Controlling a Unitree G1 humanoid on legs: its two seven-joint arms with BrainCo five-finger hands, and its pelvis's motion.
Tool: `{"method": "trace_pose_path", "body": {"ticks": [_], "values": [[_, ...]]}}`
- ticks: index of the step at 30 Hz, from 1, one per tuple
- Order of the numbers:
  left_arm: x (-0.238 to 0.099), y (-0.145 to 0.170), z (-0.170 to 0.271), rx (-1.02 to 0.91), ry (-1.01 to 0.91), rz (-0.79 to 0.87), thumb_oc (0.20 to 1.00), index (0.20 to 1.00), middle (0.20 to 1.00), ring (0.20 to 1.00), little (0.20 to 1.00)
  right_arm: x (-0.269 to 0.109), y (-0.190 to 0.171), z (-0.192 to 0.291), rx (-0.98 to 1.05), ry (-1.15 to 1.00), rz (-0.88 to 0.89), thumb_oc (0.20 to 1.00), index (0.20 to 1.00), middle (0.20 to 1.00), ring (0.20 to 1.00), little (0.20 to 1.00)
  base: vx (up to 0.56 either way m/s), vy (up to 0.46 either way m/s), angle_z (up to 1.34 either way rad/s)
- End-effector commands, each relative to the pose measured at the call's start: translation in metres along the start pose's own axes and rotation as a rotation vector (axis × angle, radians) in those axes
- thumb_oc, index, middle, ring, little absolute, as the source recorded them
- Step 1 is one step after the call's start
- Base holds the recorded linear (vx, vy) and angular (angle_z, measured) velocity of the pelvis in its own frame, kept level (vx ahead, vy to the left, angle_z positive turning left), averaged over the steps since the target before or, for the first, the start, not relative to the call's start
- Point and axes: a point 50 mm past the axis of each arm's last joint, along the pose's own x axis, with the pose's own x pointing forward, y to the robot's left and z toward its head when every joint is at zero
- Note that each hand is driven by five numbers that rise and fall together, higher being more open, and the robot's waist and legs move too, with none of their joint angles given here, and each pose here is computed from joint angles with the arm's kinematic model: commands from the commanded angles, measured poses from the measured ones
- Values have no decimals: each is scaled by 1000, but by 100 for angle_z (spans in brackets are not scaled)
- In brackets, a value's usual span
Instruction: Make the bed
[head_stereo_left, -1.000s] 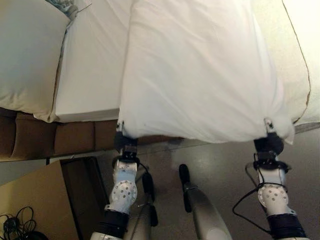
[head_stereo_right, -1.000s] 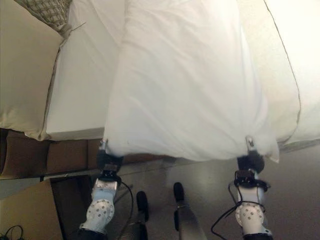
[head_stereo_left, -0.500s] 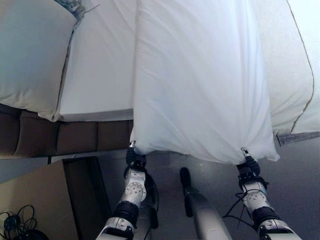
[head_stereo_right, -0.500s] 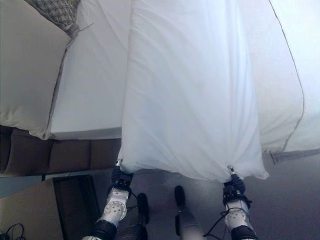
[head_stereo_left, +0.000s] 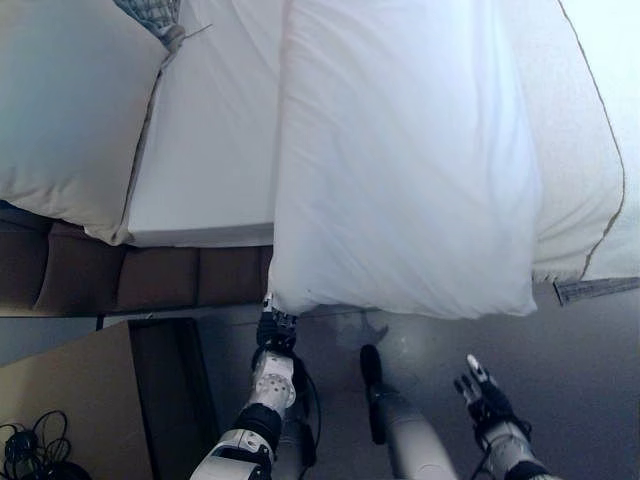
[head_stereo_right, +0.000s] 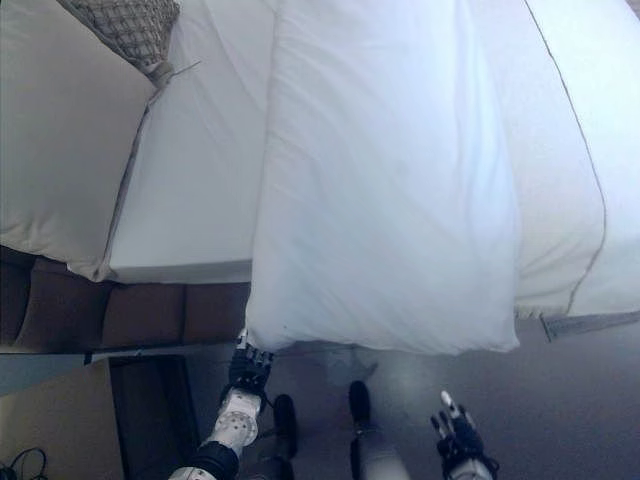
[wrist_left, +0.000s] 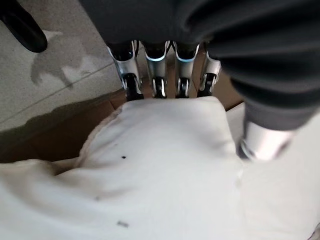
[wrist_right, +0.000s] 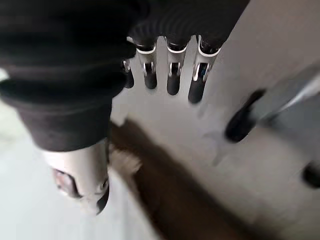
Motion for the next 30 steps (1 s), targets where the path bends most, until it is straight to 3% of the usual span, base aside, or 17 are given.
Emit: {"method": "trace_pose_path", "body": {"ticks": [1,8,11,15,19,21,23,25,26,28,30], "values": [[-28,106,6,118,38,251,1000,1000,1000,1000,1000,-2,0,-4,-54,4,19,1000,1000,1000,1000,1000,12,-25,7],[-37,123,3,362,143,190,1000,1000,1000,1000,1000,-2,-6,-1,-125,9,17,1000,1000,1000,1000,1000,13,-13,7],[-35,111,1,557,183,56,1000,1000,1000,1000,1000,-1,-6,4,-140,-7,17,1000,1000,1000,1000,1000,6,-5,2],[-32,103,2,609,209,-29,1000,1000,1000,1000,1000,1,4,10,-181,-32,55,1000,1000,1000,1000,1000,0,0,0],[-16,56,24,884,130,-279,1000,1000,1000,1000,1000,3,47,25,-334,-121,228,1000,1000,1000,1000,1000,0,0,0],[-12,46,27,907,110,-307,1000,1000,1000,1000,1000,4,56,28,-356,-135,260,1000,1000,1000,1000,1000,-6,0,-2],[-5,10,36,969,49,-444,1000,1000,1000,1000,1000,0,93,43,-445,-207,413,1000,1000,1000,1000,1000,-18,2,-11],[-3,-3,38,992,32,-493,1000,1000,1000,1000,1000,-2,105,48,-479,-232,469,1000,1000,1000,1000,1000,-37,-4,-13],[0,-32,40,1051,-2,-589,1000,1000,1000,1000,1000,-5,135,64,-540,-290,567,1000,1000,1000,1000,1000,-74,-8,-9],[2,-46,42,1068,-22,-619,1000,1000,1000,1000,1000,-6,147,71,-560,-307,598,1000,1000,1000,1000,1000,-59,-10,-6],[5,-86,48,1126,-88,-703,1000,1000,1000,1000,1000,-11,183,91,-623,-371,688,1000,1000,1000,1000,1000,-96,-31,-7]]}}
